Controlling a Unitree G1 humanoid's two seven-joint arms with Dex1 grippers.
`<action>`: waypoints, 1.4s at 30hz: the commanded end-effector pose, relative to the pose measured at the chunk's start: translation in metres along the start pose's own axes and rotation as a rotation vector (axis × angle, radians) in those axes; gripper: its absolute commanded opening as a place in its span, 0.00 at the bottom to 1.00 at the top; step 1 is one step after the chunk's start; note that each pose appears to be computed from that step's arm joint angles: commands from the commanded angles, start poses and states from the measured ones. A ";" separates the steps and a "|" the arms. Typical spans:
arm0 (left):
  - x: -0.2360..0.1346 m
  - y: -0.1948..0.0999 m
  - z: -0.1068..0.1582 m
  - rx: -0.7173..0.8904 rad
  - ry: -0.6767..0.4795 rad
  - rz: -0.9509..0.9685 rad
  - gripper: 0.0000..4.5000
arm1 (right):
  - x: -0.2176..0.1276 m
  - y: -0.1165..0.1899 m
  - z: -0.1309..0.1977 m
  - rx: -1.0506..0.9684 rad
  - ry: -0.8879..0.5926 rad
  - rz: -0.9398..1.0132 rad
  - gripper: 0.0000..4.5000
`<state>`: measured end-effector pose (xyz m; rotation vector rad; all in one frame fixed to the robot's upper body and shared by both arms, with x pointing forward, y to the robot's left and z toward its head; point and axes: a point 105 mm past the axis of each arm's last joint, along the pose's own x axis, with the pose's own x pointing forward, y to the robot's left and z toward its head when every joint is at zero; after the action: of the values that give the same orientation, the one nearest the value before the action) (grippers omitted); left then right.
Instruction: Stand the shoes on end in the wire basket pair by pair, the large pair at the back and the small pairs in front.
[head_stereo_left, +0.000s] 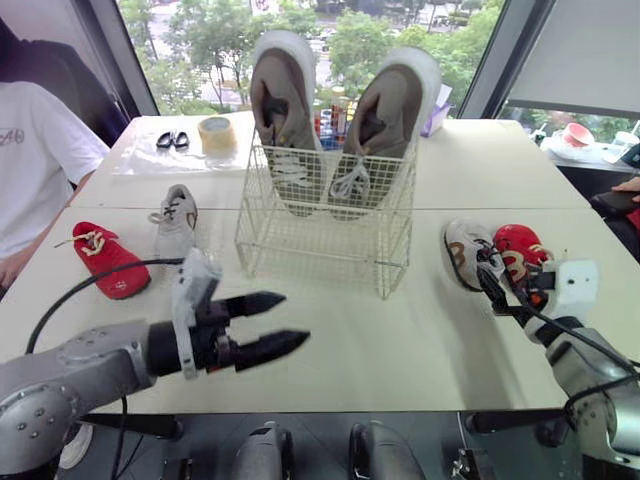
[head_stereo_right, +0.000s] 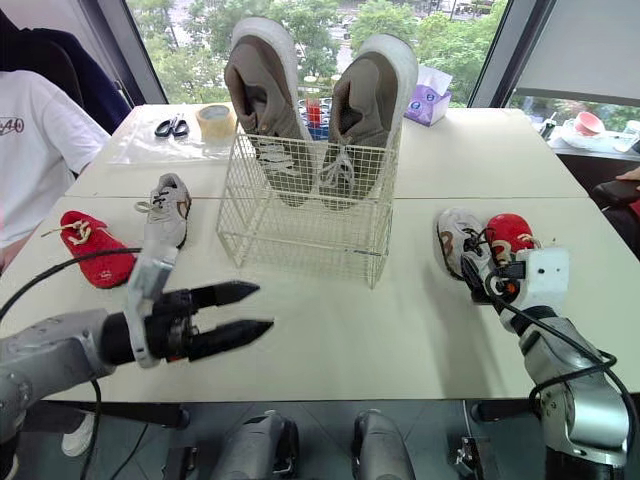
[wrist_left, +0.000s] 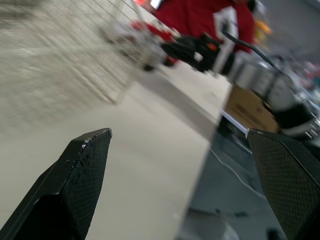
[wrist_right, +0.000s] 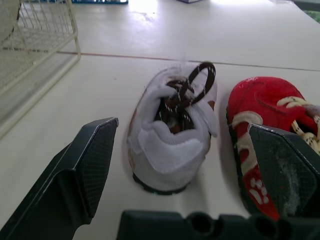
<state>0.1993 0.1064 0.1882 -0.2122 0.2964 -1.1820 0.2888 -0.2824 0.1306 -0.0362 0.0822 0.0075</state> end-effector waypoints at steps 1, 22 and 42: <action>0.004 -0.007 0.001 0.027 -0.002 -0.033 0.98 | 0.001 -0.003 0.012 -0.004 -0.053 0.009 1.00; 0.012 0.006 -0.009 0.074 0.026 0.054 1.00 | 0.052 0.001 -0.037 0.050 0.034 -0.011 0.70; -0.045 0.044 0.151 0.015 -0.578 0.027 1.00 | 0.038 0.017 0.242 -0.144 -0.817 -0.045 0.16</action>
<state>0.2691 0.1590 0.3028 -0.4717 -0.1330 -1.0664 0.3535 -0.2659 0.3504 -0.1540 -0.6779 -0.0755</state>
